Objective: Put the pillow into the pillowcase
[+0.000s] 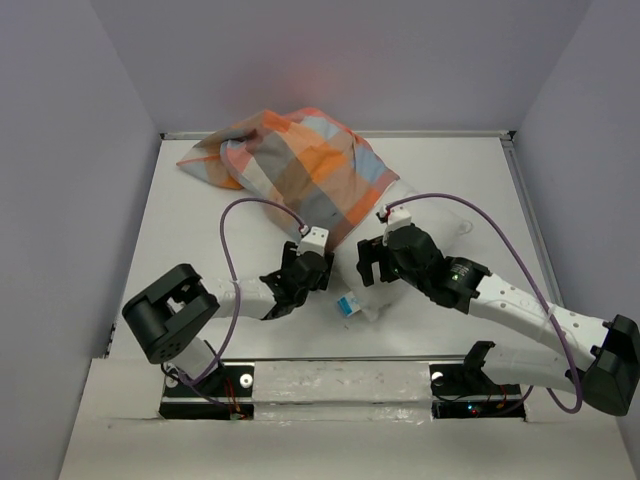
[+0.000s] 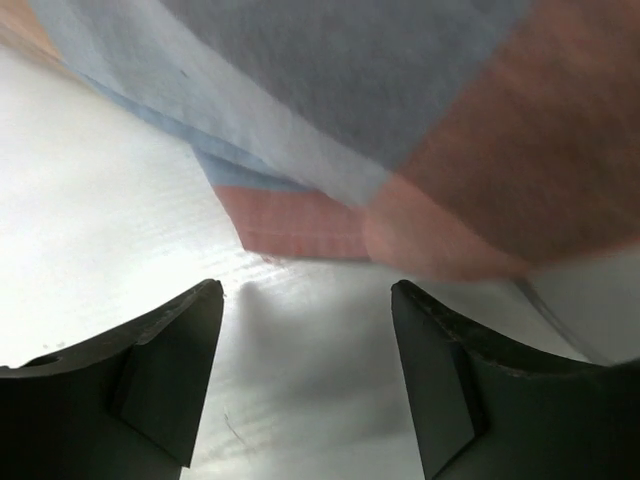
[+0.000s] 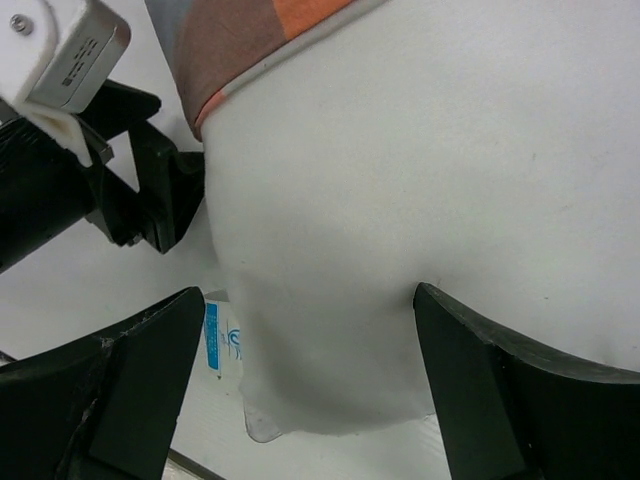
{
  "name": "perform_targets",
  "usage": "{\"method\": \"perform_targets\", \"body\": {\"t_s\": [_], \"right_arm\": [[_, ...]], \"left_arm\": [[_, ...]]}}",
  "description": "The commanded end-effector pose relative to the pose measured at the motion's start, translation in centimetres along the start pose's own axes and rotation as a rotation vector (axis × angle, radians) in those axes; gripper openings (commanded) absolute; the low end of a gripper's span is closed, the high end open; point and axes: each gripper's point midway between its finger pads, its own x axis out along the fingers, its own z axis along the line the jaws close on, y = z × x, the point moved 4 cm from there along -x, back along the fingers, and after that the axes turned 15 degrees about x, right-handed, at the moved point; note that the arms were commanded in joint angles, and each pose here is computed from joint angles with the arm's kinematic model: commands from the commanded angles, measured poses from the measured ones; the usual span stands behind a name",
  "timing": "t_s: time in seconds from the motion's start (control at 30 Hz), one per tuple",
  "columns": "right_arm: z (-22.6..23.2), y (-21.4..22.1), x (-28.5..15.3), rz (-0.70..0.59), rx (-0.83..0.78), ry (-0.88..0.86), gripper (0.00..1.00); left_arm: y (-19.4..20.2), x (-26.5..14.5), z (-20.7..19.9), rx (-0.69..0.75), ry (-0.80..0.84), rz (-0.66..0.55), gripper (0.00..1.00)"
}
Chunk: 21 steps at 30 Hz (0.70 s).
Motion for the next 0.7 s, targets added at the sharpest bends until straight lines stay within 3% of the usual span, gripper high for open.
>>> {"method": "perform_targets", "body": {"t_s": [0.0,0.1,0.23,0.33,0.37,0.47,0.63,0.67], "right_arm": [[1.8,-1.5,-0.7,-0.047,0.022,-0.08,0.91],[1.7,-1.5,-0.8,-0.051,0.021,-0.086,0.91],[1.3,-1.1,-0.6,-0.042,0.009,-0.072,0.92],[1.1,-1.3,0.3,-0.065,-0.013,-0.024,0.95],[1.1,-1.5,0.8,-0.078,-0.021,-0.003,0.99],[0.9,-1.8,2.8,-0.074,-0.052,0.086,1.0],[-0.2,-1.2,6.3,-0.08,-0.071,0.252,1.0],[-0.6,-0.5,7.5,-0.068,-0.086,0.3,0.94]], "left_arm": [[-2.5,2.3,2.1,0.02,-0.156,-0.046,0.76],[-3.0,3.6,3.0,0.031,-0.232,-0.041,0.68],[-4.8,3.8,3.1,-0.003,-0.231,-0.115,0.63],[-5.8,3.9,3.2,-0.021,-0.238,-0.163,0.53],[-6.1,3.7,3.4,-0.033,-0.25,-0.176,0.37],[-8.0,2.2,3.3,-0.125,-0.187,-0.271,0.0],[-9.8,-1.8,4.0,-0.241,-0.087,-0.387,0.0],[-10.0,-2.2,3.7,-0.26,-0.043,-0.395,0.0]]}}
